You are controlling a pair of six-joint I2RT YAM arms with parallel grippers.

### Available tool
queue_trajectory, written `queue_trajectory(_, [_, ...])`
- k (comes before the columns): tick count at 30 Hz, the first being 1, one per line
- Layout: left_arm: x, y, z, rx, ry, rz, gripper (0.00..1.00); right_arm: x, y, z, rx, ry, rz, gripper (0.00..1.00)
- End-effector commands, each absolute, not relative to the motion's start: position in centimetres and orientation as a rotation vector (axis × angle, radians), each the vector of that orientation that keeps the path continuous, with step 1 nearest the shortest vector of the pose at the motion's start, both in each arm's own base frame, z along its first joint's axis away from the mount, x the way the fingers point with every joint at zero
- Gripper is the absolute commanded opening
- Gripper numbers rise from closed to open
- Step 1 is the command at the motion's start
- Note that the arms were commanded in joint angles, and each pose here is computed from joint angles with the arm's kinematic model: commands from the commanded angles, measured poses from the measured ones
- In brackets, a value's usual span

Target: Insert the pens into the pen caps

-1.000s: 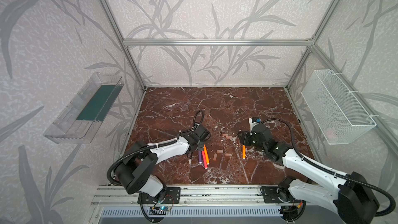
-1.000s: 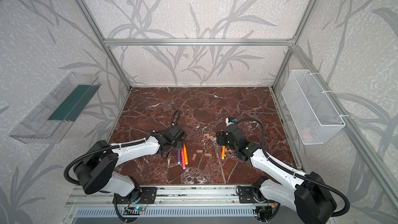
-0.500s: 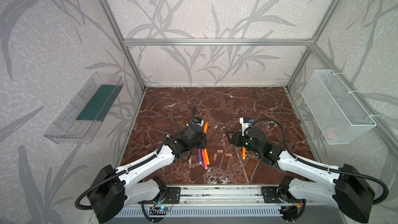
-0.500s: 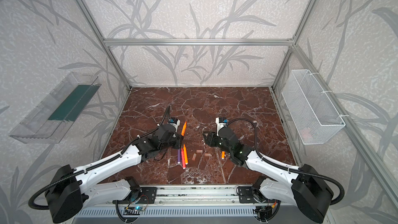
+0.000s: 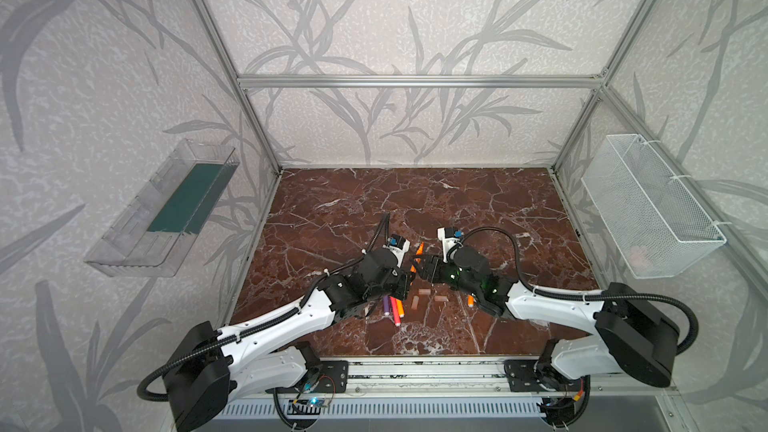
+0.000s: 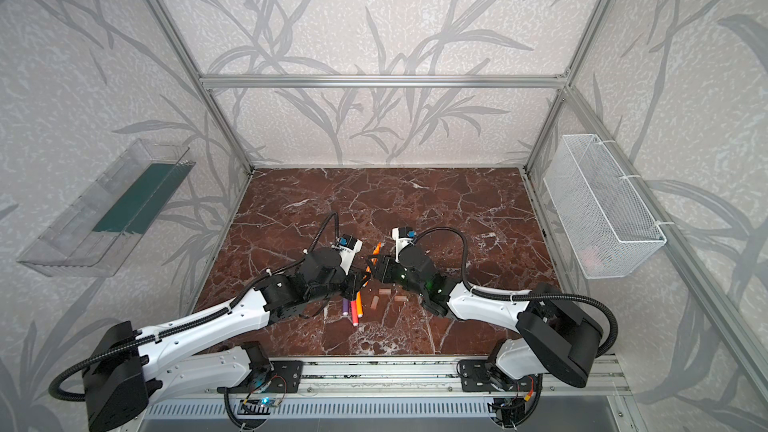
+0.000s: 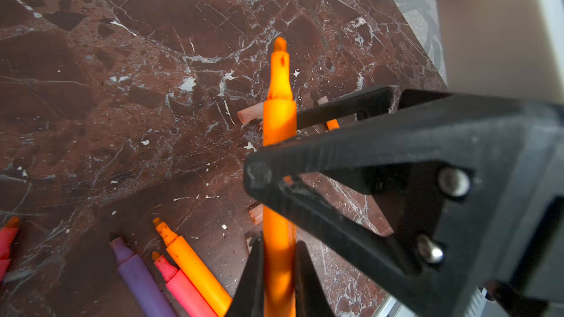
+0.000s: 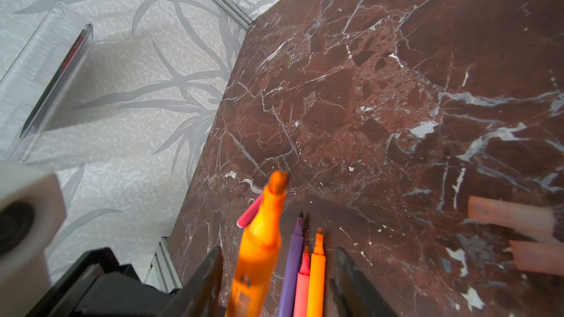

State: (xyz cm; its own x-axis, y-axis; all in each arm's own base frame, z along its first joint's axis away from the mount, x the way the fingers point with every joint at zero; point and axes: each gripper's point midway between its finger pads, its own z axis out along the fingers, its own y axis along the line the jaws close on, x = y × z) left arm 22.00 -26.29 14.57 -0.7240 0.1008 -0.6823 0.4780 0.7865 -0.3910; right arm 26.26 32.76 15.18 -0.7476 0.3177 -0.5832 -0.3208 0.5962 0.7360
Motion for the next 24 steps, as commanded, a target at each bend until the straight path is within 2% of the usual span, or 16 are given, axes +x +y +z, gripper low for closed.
queue_trajectory(1, [21.71, -26.69, 15.04, 0.452, 2.276, -0.77, 0.13, 26.68, 34.07, 17.61, 0.004, 2.046, 1.246, 0.56])
queue_trajectory(7, [21.58, -26.74, 15.04, 0.455, 2.273, -0.776, 0.13, 26.91, 33.79, 17.75, 0.024, 2.042, 1.228, 0.52])
queue_trajectory(9, [21.52, -26.83, 15.17, 0.46, 2.268, -0.783, 0.13, 26.93, 33.83, 17.64, 0.024, 2.047, 1.224, 0.4])
queue_trajectory(13, [21.32, -27.04, 15.14, 0.471, 2.27, -0.796, 0.13, 27.11, 34.19, 17.25, 0.023, 2.066, 1.22, 0.32])
queue_trajectory(18, [21.19, -27.12, 15.09, 0.476, 2.271, -0.795, 0.14, 27.17, 34.55, 16.91, 0.025, 2.082, 1.225, 0.08])
queue_trajectory(22, [21.3, -27.09, 15.08, 0.474, 2.267, -0.788, 0.2, 27.06, 34.6, 16.92, 0.026, 2.086, 1.231, 0.0])
queue_trajectory(24, [21.36, -27.11, 15.06, 0.473, 2.265, -0.787, 0.25, 27.01, 34.62, 16.94, 0.031, 2.086, 1.235, 0.0])
